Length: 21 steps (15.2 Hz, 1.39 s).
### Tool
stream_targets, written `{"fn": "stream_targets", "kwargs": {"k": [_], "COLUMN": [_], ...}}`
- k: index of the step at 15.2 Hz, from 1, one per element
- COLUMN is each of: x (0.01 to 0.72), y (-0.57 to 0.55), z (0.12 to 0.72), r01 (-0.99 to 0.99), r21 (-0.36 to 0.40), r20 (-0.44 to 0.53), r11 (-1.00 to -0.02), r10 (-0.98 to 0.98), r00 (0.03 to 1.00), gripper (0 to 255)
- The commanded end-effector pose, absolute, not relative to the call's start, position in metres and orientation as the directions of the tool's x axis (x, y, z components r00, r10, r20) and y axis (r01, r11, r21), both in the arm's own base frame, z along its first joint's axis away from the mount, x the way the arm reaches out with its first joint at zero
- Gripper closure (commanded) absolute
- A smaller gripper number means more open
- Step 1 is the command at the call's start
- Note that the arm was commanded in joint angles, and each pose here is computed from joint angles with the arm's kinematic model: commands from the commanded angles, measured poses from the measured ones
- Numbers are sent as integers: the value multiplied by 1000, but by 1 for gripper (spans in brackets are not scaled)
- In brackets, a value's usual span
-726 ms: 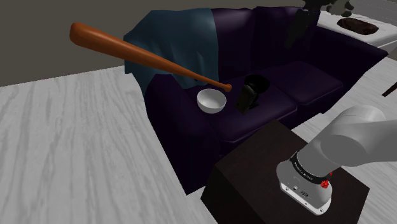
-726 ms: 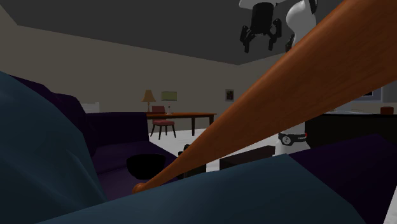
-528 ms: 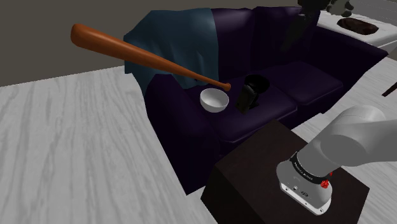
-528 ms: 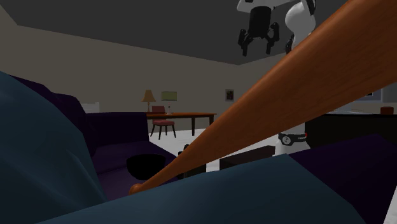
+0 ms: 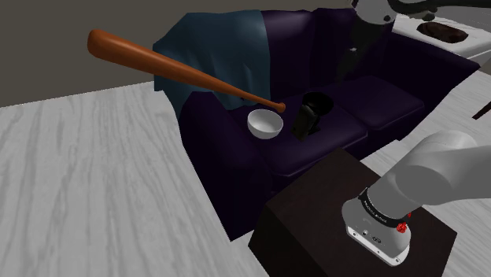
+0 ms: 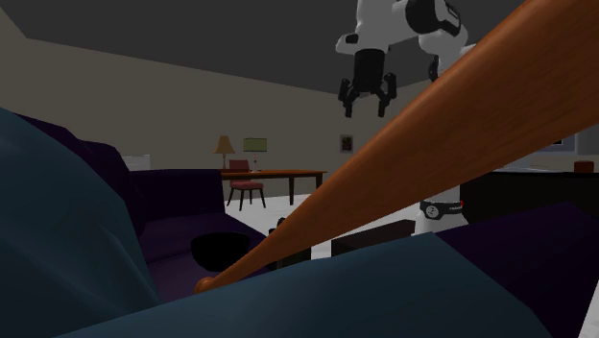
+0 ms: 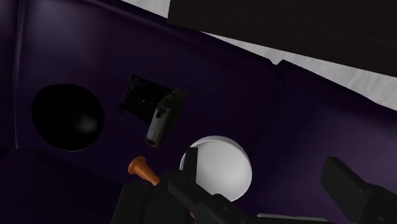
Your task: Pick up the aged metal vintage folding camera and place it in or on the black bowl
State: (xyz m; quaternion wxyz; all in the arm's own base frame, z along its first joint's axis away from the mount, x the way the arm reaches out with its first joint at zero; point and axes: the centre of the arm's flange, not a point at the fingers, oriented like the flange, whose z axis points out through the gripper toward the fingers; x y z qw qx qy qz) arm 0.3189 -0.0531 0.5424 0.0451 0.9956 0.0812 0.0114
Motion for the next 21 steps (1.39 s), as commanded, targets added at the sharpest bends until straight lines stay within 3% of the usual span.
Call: {"fn": "stream_targets", "kwargs": {"k": [1,21], "x": [328,402], "y": [-66,-185], "z": [517,291], "r01": [163,186], "r21": [89,57], "r20": [16,4], "r11": [-983,-981], "r10": [165,187], "r00": [986,982], "gripper": [0,0]}}
